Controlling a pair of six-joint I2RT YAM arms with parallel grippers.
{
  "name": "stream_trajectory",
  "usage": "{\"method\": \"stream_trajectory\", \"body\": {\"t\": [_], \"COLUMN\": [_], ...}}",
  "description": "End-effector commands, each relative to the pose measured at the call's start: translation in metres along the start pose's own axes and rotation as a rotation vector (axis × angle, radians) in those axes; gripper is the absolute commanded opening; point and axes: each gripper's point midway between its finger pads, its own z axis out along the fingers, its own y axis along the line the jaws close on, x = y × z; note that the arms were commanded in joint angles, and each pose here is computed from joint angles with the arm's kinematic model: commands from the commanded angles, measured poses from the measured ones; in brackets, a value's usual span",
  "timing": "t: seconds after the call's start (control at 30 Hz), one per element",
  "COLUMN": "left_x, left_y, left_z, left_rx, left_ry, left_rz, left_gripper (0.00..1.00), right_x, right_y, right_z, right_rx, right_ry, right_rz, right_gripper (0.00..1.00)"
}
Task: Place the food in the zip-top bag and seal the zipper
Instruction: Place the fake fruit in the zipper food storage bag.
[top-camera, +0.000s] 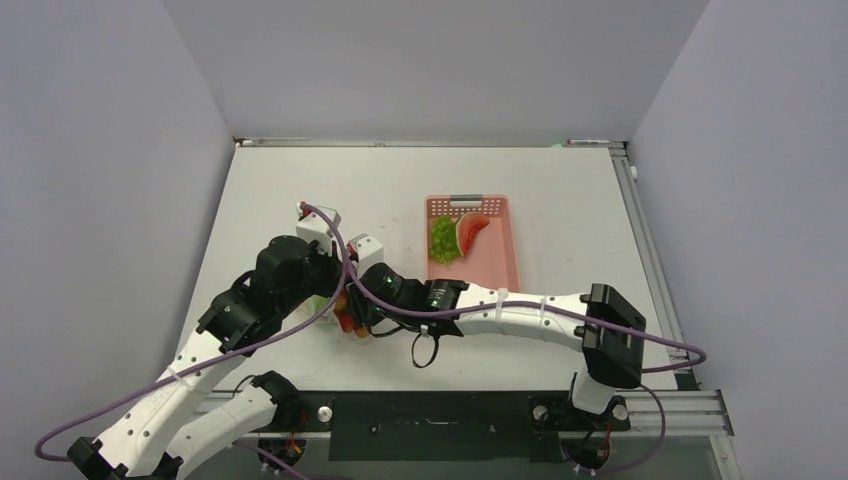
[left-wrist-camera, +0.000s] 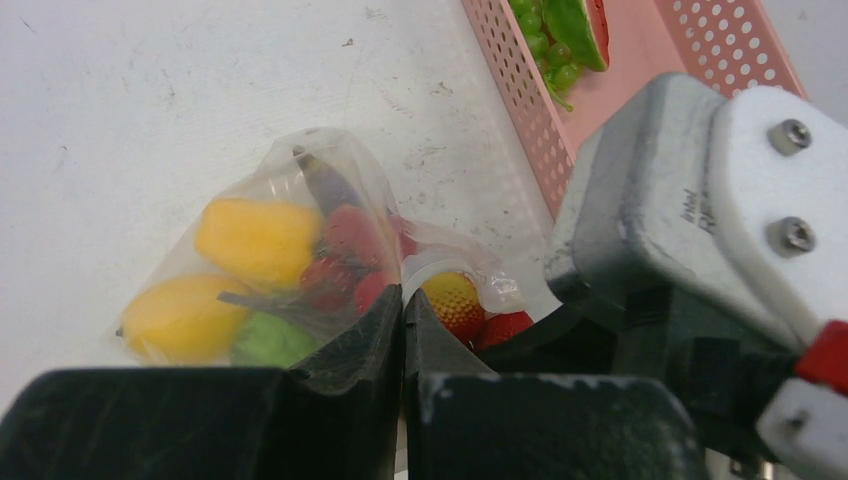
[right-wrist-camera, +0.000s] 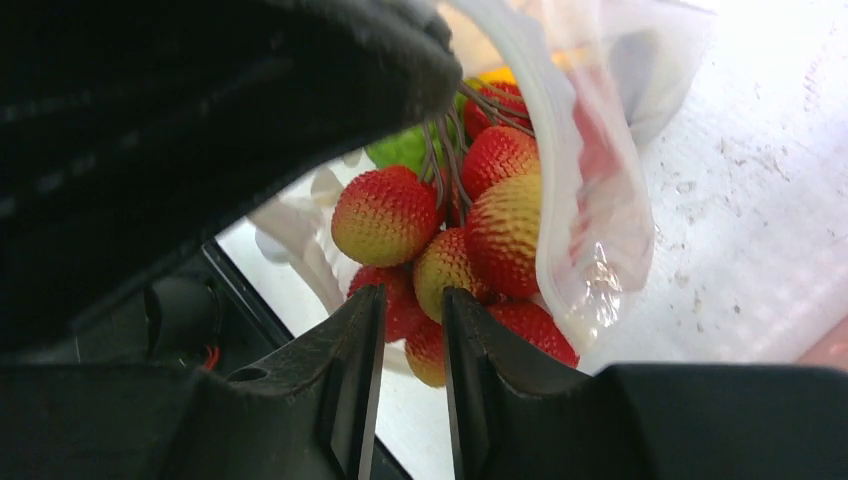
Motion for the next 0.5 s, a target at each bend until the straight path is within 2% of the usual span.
{"method": "stream_trajectory", "body": {"t": [0.0,0.27,0.47], "left_x": [-0.018,-0.019,-0.020], "left_y": [-0.008,-0.007,-0.006], "left_z": [-0.004,-0.005,-0.006], "left_rx": [0.040,0.040,0.036], "left_ry": [-0.068,-0.074,-0.078], "left_rz": [-0.016,-0.017,-0.019], "left_gripper": [0.00,0.00,0.00], "right_x": [-0.031,-0.036,-0.050], "right_y": [0.005,-0.022,-0.021], "right_z": [0.014,0.040,0.037], "right_rx": [0.022,0.079,0.063], "right_ry": [-0.091,-0.108,-0.144], "right_rz": [-0.003,0.043,0.068], "right_gripper": [0.29,0.28,0.28]}}
